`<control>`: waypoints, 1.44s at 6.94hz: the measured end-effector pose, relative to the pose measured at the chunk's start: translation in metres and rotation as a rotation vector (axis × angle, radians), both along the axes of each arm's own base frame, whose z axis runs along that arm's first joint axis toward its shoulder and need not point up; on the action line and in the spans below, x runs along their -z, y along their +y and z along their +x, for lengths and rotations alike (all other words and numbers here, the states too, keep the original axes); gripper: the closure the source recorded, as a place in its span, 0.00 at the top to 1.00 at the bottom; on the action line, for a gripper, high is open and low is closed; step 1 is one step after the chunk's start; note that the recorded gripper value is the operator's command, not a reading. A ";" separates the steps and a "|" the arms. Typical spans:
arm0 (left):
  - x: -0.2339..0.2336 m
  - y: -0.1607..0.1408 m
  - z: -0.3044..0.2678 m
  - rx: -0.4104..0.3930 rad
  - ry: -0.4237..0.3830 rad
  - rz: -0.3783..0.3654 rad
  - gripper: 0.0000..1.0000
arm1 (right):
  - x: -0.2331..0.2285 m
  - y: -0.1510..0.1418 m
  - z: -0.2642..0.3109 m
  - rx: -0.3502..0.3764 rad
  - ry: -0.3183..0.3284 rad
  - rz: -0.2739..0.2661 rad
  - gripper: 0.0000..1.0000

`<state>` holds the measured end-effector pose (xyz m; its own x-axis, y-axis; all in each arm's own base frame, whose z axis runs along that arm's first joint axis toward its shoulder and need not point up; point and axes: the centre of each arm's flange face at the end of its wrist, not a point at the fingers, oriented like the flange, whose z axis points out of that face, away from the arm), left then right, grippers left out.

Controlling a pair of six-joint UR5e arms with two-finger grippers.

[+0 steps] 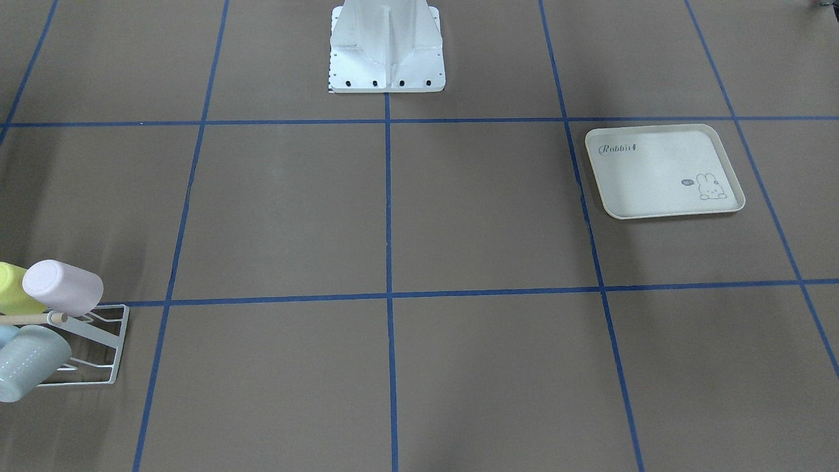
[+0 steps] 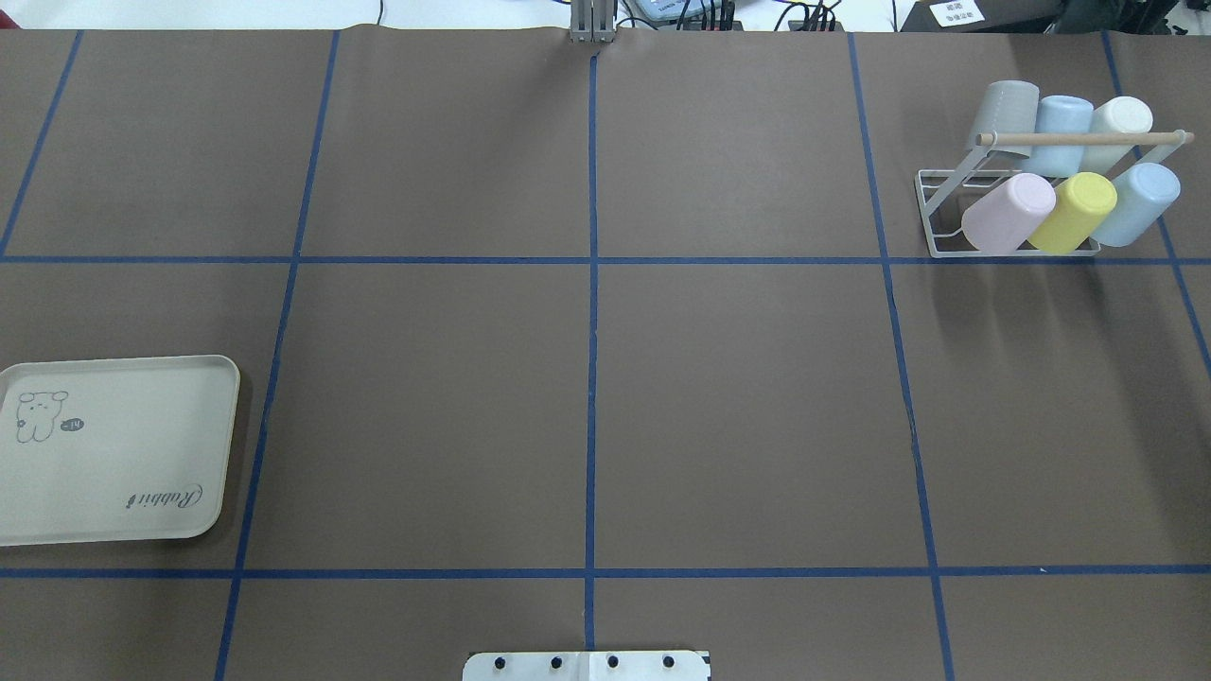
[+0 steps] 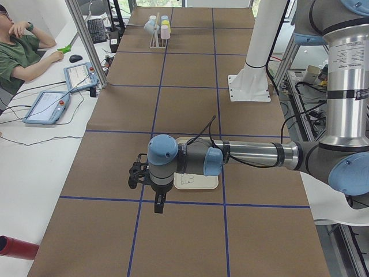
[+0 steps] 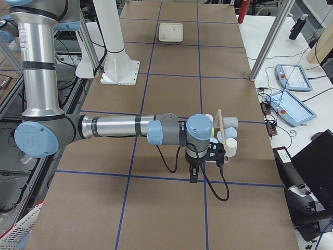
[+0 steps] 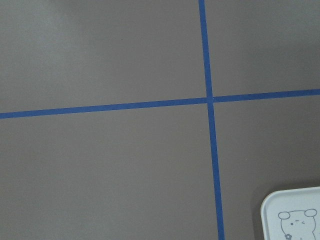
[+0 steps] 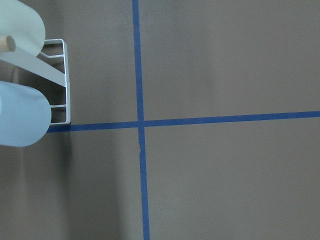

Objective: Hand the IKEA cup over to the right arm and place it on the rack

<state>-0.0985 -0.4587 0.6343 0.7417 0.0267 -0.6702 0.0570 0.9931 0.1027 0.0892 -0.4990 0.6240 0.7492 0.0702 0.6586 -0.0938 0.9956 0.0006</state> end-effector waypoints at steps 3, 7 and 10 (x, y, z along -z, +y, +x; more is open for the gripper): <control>-0.001 0.001 0.000 0.018 0.003 -0.016 1.00 | 0.000 0.000 0.000 0.000 0.000 0.001 1.00; 0.000 0.000 0.000 0.018 0.004 -0.017 1.00 | 0.001 0.000 0.000 -0.001 -0.006 0.000 1.00; 0.000 0.000 0.000 0.018 0.004 -0.016 1.00 | -0.003 0.003 -0.001 -0.002 -0.016 -0.012 1.00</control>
<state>-0.0982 -0.4592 0.6341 0.7390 0.0026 -0.6737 0.0756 0.9934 0.0868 0.0879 -0.4964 0.6270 0.7385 0.0794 0.6695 -0.0956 0.9953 -0.0125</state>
